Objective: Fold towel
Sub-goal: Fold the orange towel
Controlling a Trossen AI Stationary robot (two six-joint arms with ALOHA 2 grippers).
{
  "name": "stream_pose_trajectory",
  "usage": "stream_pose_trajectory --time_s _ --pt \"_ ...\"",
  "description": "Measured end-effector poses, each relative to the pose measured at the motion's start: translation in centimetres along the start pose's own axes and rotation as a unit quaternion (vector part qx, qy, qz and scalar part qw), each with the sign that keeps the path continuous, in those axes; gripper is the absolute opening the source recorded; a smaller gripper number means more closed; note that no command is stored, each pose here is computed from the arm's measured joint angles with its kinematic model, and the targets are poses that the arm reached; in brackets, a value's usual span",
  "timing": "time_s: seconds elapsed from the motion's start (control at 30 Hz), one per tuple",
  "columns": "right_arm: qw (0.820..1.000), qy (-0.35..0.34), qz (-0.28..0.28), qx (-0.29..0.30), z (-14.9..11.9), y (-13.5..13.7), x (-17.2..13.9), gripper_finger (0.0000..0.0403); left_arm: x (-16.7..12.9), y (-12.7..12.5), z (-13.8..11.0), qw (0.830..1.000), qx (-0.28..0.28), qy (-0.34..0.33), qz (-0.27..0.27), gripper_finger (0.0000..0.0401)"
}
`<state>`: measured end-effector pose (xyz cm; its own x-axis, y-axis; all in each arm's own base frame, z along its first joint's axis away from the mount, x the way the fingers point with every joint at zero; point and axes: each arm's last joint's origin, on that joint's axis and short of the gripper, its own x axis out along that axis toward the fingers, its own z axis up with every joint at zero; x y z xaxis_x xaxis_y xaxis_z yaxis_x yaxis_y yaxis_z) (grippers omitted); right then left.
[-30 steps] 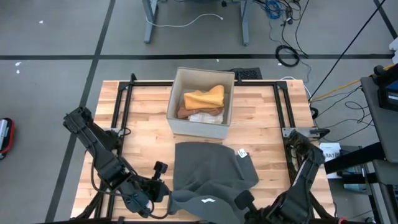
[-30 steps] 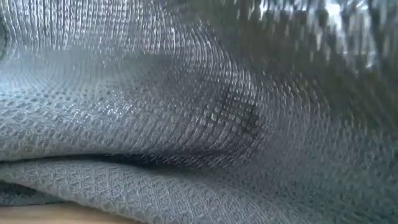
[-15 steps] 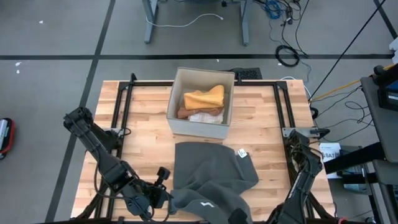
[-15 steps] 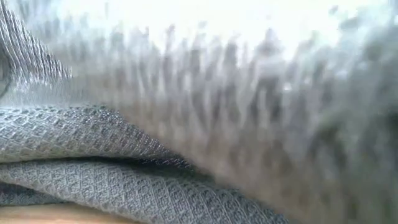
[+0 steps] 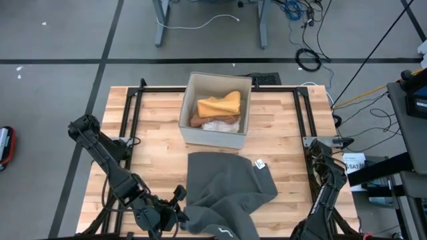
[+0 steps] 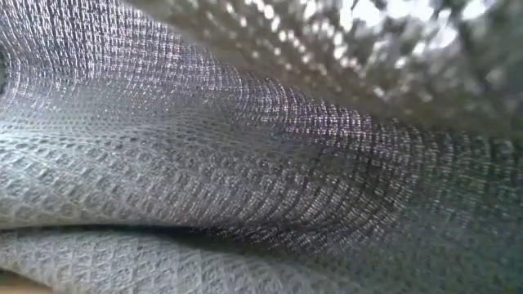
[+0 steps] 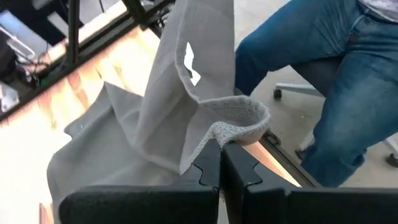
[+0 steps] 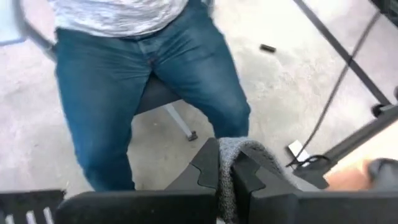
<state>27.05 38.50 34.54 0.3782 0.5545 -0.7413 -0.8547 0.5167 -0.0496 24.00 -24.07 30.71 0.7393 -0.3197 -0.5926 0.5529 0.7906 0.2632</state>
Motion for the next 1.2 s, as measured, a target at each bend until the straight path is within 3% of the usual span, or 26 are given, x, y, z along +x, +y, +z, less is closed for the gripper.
stream_pose_trajectory --time_s 0.33,0.5,1.2 --pt "0.997 0.06 0.028 -0.025 -1.2 0.0 -0.1 0.0 1.6 0.9 -1.8 0.999 0.029 0.005 0.015 0.0" --pt "0.996 0.077 0.029 -0.028 -1.6 -0.4 -0.5 0.0 2.6 2.0 -2.6 1.0 0.029 -0.009 -0.005 0.0" --pt "0.992 0.014 0.043 -0.114 -1.4 -0.6 -12.2 0.0 3.5 5.1 -3.2 0.999 0.03 -0.027 -0.032 0.0"
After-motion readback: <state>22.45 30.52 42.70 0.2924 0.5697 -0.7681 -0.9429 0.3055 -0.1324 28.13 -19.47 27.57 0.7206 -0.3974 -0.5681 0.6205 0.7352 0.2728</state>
